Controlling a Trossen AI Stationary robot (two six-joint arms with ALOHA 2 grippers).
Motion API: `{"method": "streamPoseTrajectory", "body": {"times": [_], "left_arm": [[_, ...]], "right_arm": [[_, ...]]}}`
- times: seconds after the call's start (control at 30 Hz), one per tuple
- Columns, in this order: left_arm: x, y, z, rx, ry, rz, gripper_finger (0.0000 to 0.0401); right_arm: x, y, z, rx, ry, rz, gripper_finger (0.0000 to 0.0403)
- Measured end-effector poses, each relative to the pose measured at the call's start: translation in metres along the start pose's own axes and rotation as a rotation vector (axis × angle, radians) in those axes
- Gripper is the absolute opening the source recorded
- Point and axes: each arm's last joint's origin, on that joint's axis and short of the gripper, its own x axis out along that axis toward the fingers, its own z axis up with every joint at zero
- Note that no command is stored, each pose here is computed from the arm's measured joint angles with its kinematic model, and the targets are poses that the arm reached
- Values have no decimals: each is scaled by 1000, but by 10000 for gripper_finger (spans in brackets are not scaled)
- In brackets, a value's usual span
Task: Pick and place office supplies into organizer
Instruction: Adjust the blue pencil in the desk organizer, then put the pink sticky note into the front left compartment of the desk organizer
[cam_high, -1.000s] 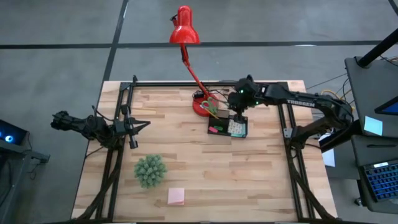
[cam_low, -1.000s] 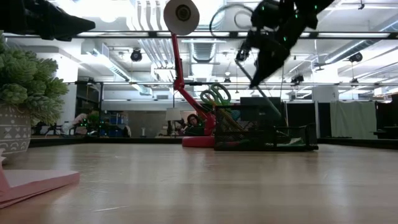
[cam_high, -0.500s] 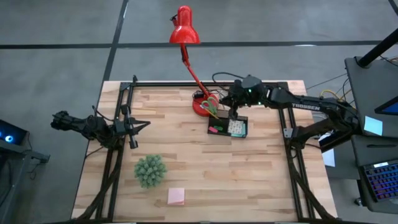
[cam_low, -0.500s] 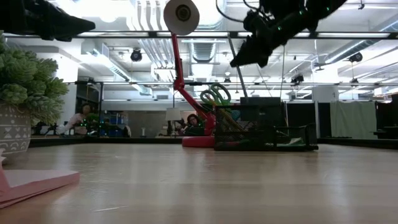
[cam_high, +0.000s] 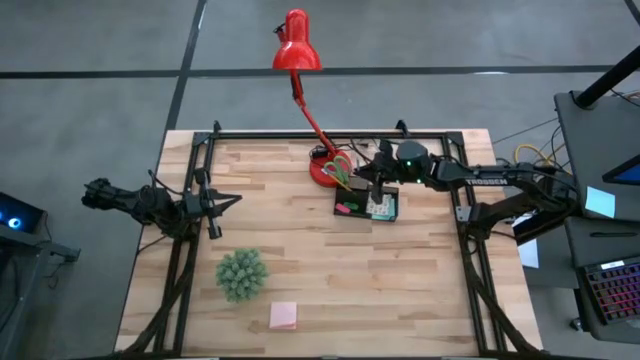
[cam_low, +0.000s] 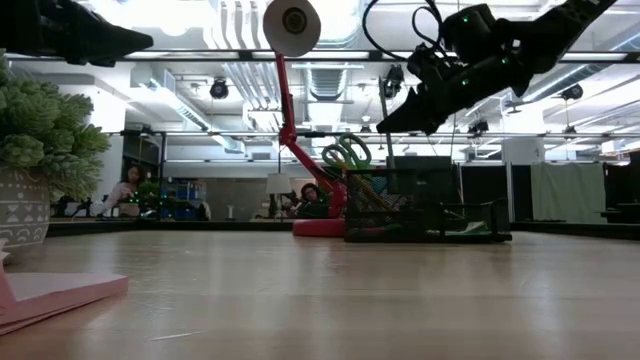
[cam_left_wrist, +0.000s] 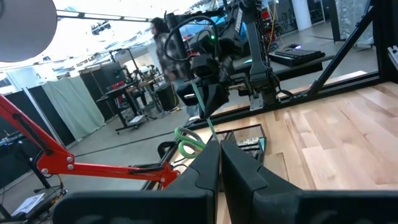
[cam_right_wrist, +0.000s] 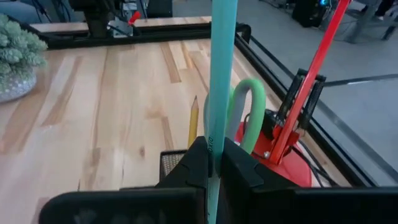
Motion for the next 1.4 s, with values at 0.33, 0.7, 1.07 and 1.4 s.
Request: {"method": "streamPoseTrajectory", "body": {"times": [0.33,0.7,1.07,1.4], "left_arm": [[0,0,0,0,0,0,0],[0,0,0,0,0,0,0],[0,0,0,0,0,-1,0],[0,0,0,-27,-1,-1,0]], "right_arm": [[0,0,-1,5,2,-1,101],[1,6,10,85,1,39,145],[-3,88,50,-16,1,215,143],[-31,161,72,-104,-14,169,145]]}}
